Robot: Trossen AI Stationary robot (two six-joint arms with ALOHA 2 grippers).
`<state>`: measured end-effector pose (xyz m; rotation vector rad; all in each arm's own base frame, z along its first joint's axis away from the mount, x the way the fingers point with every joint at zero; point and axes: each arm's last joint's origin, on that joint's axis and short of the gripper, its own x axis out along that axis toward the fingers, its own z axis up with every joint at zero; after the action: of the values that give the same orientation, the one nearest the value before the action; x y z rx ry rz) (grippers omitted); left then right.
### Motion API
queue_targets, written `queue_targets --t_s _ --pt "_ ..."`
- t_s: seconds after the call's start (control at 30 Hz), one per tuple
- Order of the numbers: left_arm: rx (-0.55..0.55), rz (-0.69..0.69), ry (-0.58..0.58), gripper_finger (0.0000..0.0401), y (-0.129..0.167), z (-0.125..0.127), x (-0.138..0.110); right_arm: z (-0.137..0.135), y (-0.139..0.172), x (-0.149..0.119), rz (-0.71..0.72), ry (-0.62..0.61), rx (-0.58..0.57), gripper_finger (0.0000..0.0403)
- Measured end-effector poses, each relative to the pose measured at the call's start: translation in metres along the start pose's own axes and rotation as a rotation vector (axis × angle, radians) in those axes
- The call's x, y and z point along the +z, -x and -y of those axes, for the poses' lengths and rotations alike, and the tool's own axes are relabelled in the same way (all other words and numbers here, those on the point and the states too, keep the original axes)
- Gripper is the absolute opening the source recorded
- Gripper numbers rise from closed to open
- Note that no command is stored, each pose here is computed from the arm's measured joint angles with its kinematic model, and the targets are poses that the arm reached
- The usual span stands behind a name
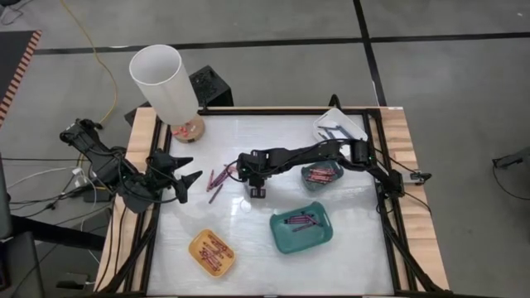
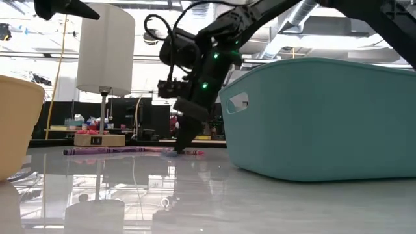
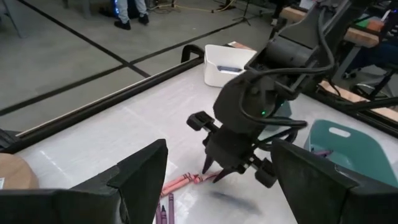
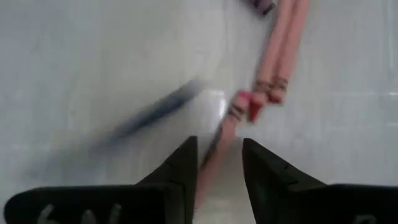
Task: Sort crayons
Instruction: Put the pink crayon into the dark blue bin
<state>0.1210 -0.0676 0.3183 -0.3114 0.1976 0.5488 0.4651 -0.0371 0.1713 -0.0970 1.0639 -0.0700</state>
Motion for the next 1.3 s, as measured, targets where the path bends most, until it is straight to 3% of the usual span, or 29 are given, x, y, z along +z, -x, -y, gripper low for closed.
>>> queue_targets --t_s 0.33,0.67,0.87,1.07,1.3 --pt "0.001 0.002 0.002 0.0276 0.0 0.0 0.0 -0.002 -0.004 -0.005 -0.005 -0.032 0.001 0.0117" --pt "0.004 0.005 0.003 0.0276 0.0 0.0 0.0 -0.002 -0.004 -0.006 -0.009 -0.048 -0.005 0.0013" --pt "0.004 0.005 0.003 0.0276 0.0 0.0 0.0 -0.008 0.002 -0.003 0.008 -0.041 -0.007 0.0007" --pt "0.004 0.005 0.002 0.0276 0.0 0.0 0.0 -0.017 0.034 0.006 0.056 -0.025 0.001 0.0003" --pt "0.0 0.0 0.002 0.0276 0.0 0.0 0.0 -0.038 0.102 0.004 0.042 0.013 0.033 0.0001"
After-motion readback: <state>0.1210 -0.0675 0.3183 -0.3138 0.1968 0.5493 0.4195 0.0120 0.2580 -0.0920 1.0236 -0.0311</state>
